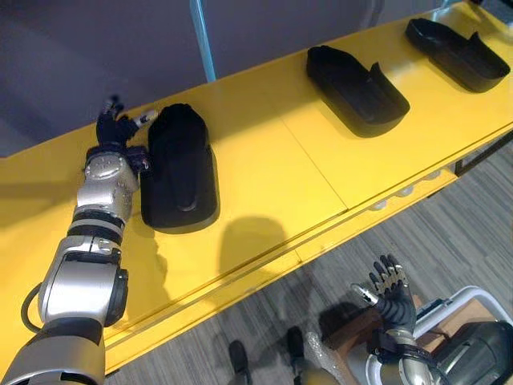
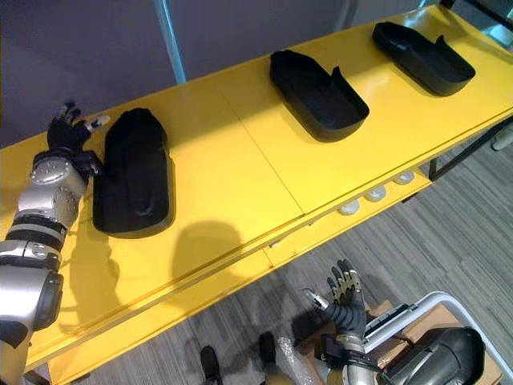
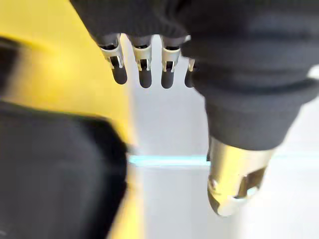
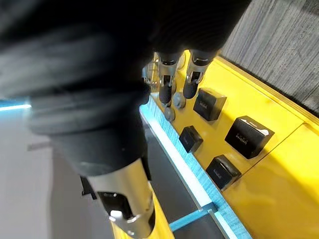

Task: Walk over and take plastic housings, then place them on the shelf

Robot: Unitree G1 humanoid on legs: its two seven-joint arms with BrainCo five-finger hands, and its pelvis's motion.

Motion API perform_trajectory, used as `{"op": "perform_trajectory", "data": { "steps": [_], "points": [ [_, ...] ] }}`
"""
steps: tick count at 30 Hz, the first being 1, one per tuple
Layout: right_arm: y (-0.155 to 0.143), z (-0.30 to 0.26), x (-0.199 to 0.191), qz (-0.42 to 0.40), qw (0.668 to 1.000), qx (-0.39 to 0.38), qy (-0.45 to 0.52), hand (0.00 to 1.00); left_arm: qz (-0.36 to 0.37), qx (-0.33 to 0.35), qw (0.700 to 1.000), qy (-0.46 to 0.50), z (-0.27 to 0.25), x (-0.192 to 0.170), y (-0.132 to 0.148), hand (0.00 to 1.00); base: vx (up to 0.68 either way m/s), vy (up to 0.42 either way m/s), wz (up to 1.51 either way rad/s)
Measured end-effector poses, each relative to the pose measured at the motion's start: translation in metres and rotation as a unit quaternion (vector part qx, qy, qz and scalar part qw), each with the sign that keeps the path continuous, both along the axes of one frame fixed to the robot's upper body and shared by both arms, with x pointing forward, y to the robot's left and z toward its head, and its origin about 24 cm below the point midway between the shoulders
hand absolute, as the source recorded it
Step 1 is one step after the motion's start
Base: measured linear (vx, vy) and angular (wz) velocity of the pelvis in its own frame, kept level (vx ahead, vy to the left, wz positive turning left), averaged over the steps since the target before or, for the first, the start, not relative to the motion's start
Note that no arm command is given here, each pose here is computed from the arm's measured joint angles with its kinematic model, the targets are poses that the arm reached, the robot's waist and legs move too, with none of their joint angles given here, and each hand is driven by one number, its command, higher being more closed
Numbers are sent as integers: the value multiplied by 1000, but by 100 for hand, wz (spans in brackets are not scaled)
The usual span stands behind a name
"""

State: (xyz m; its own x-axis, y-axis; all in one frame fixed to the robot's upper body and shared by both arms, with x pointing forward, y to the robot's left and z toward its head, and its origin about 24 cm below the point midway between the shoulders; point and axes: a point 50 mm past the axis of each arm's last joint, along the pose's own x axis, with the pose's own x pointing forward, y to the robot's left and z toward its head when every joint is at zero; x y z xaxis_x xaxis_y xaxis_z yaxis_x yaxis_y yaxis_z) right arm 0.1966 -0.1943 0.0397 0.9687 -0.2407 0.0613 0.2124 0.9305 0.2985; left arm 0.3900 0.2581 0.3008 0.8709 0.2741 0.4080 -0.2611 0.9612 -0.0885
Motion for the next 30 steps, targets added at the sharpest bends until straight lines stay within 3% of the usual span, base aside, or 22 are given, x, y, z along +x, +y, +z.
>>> {"op": "perform_trajectory", "data": {
  "steps": [7,14,21,30],
  "points": [
    [1,-14,-3,19,999,-5,28,0,67,47,995,-49,-24,-26,5,0,-15,20,19],
    [-2,-25,-13,20,998,-5,51,0,124,43,989,67,-142,-57,8,0,-10,7,18],
    [-2,-29,-19,16,998,0,62,0,58,30,987,149,-203,-68,-26,0,-32,9,0],
    [-12,-27,-16,-16,998,-1,59,0,-27,-71,991,113,-209,-74,-49,0,-4,5,-8]
  ]
}}
